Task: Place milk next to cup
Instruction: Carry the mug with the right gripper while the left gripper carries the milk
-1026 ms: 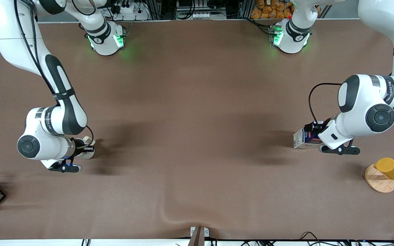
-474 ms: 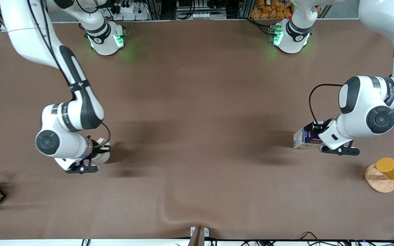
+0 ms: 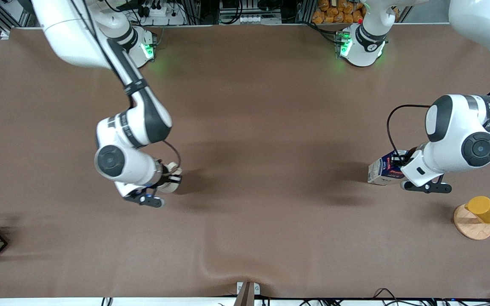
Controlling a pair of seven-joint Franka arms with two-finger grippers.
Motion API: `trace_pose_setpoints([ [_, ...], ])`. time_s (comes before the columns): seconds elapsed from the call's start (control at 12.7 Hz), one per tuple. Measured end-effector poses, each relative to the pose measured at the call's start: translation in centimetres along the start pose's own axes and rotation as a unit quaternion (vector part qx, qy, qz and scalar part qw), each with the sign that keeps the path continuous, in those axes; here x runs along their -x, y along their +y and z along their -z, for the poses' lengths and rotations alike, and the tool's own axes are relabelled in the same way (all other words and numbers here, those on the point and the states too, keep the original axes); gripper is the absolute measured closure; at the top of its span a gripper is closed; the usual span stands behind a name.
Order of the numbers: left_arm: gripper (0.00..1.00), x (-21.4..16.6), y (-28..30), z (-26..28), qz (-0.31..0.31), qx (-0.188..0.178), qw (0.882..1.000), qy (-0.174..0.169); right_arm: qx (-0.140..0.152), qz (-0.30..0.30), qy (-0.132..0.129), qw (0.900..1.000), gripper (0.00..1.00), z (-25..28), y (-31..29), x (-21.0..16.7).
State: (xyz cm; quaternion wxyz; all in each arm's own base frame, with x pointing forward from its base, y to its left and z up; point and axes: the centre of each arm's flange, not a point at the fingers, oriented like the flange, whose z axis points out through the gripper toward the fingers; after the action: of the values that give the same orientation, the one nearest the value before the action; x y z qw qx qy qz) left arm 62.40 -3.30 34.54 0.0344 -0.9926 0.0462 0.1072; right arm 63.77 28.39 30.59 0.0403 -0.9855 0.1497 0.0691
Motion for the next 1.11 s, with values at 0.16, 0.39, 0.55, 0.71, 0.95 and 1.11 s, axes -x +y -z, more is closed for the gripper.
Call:
trace_pose_setpoints([
  [0.16,0.59,-0.1,0.3,1.6,-0.002,0.001,1.000,0.003,0.002,-0.048,0.000,0.999,0.96,-0.3,-2.8,2.4],
  [0.39,0.59,0.7,0.9,6.9,0.001,0.023,1.000,0.003,0.002,-0.141,0.004,0.990,0.96,-1.5,-6.4,5.6],
  [0.55,0.59,1.7,1.5,10.5,-0.003,0.025,1.000,0.019,-0.001,-0.199,0.006,0.980,0.96,-2.1,-8.8,7.3],
  [0.71,0.59,2.5,3.5,13.1,-0.019,0.025,0.999,0.033,-0.024,-0.256,0.017,0.966,0.96,-2.7,-10.9,8.5],
  [0.95,0.59,3.3,7.5,14.6,-0.031,0.028,0.998,0.039,-0.066,-0.307,0.031,0.949,0.96,-4.9,-14.5,10.9],
  [1.11,0.59,3.6,8.8,14.8,-0.041,0.029,0.998,0.039,-0.069,-0.318,0.029,0.945,0.96,-6.1,-15.4,10.7],
])
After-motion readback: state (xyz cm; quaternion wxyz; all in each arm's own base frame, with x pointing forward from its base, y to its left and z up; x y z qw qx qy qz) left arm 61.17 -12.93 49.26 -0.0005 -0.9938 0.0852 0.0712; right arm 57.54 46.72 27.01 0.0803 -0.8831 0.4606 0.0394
